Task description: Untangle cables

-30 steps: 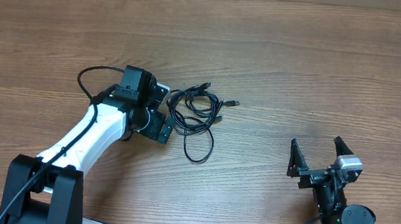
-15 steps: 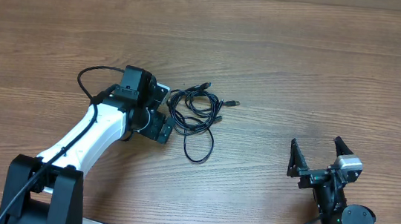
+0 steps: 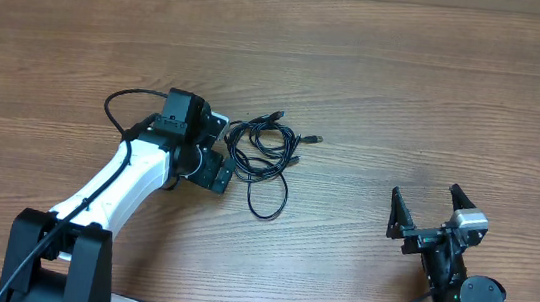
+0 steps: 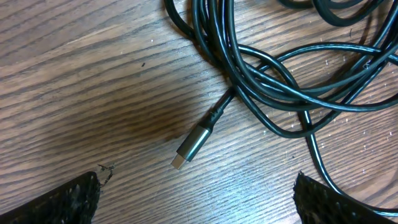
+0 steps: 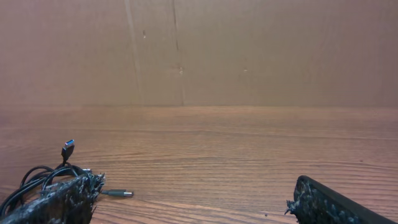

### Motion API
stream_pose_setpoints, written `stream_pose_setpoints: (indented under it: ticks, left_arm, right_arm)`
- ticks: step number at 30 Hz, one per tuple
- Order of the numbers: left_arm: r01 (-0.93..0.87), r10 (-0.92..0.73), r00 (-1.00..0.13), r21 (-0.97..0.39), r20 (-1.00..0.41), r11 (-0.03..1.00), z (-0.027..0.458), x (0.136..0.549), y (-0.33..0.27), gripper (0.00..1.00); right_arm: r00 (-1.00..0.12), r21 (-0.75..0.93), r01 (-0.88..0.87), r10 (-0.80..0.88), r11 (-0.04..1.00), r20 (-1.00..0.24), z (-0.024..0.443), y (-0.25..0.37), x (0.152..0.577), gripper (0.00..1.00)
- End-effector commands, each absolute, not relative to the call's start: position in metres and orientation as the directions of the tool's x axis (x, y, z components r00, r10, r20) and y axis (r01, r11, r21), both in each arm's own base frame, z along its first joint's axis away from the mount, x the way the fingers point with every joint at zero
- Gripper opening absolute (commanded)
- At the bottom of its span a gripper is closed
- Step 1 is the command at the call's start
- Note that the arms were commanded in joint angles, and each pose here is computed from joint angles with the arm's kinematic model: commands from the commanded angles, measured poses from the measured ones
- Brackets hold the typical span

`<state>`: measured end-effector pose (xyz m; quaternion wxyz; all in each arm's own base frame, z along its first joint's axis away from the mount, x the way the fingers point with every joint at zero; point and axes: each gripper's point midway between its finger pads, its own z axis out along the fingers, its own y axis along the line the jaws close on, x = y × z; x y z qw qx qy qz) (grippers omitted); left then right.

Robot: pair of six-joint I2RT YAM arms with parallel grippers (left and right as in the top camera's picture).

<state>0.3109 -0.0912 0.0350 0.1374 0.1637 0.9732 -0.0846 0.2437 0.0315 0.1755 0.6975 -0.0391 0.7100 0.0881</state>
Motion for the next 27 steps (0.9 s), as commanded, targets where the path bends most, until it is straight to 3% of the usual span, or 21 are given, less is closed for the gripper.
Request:
stream_pose_setpoints:
  ticks: [1,27]
  left_arm:
    - [0.367,0.313,-0.894,-0.125,-0.319,0.922,0.041,0.318,-0.096,1.00]
    - [0.373,0.310,-0.880,-0.118,-0.361,0.920,0.044,0.328,-0.099,1.00]
  right_arm:
    - [-0.021,0.063,-0.182,0.061,0.981,-0.998,0.173,0.032,0.244,1.00]
    - [-0.021,0.063,-0.182,0.061,0.981,-0.998,0.173,0.032,0.244,1.00]
